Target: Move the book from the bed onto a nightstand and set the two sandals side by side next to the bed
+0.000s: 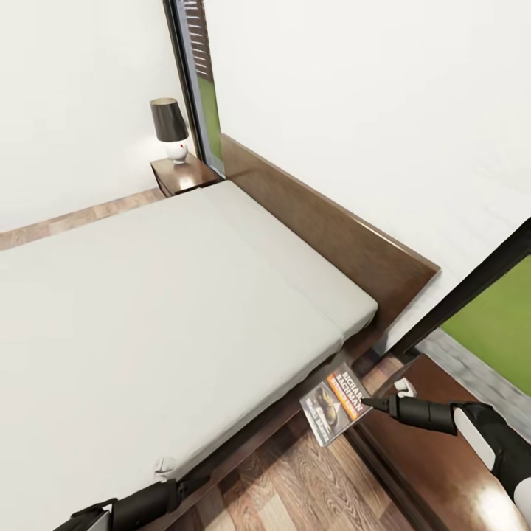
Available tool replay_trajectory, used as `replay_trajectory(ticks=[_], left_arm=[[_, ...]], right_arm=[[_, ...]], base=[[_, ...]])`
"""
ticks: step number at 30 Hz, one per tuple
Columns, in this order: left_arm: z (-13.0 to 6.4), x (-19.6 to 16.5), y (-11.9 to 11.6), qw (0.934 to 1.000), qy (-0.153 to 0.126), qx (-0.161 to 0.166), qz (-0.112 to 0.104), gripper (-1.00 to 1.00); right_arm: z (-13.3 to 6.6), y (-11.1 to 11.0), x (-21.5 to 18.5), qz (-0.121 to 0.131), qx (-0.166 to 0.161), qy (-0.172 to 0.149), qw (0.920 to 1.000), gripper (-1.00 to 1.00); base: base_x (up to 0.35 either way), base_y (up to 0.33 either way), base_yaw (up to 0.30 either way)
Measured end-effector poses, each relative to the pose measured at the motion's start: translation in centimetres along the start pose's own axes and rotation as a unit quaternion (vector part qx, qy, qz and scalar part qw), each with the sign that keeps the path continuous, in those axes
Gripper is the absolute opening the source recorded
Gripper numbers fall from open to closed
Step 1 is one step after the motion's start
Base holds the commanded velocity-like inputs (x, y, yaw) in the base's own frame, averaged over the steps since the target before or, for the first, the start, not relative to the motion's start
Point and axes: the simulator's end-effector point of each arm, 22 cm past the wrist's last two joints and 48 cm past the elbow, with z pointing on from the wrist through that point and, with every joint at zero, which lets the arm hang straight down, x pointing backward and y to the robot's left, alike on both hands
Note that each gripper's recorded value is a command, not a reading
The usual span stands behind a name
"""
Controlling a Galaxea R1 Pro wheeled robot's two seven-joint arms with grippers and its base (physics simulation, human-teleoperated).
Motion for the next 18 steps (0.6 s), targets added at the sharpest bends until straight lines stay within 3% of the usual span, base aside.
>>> replay_trajectory(ticks=[4,18], left_arm=[[-0.1,0.0,-0.1,1.0000,0.002,-0.001,0.007,1.00],[0.5,-0.5,-1.3,0.9998,-0.005,0.009,0.018,1.00]], right_arm=[[-0.2,-0.7,0.6,0.013,0.005,0.003,0.9999,-1.00],[-0.8,-0.6,0.7,0.021,0.006,-0.001,0.9998,-1.00]], base=[[0.000,0.000,0.000],[0.000,0.000,0.000]])
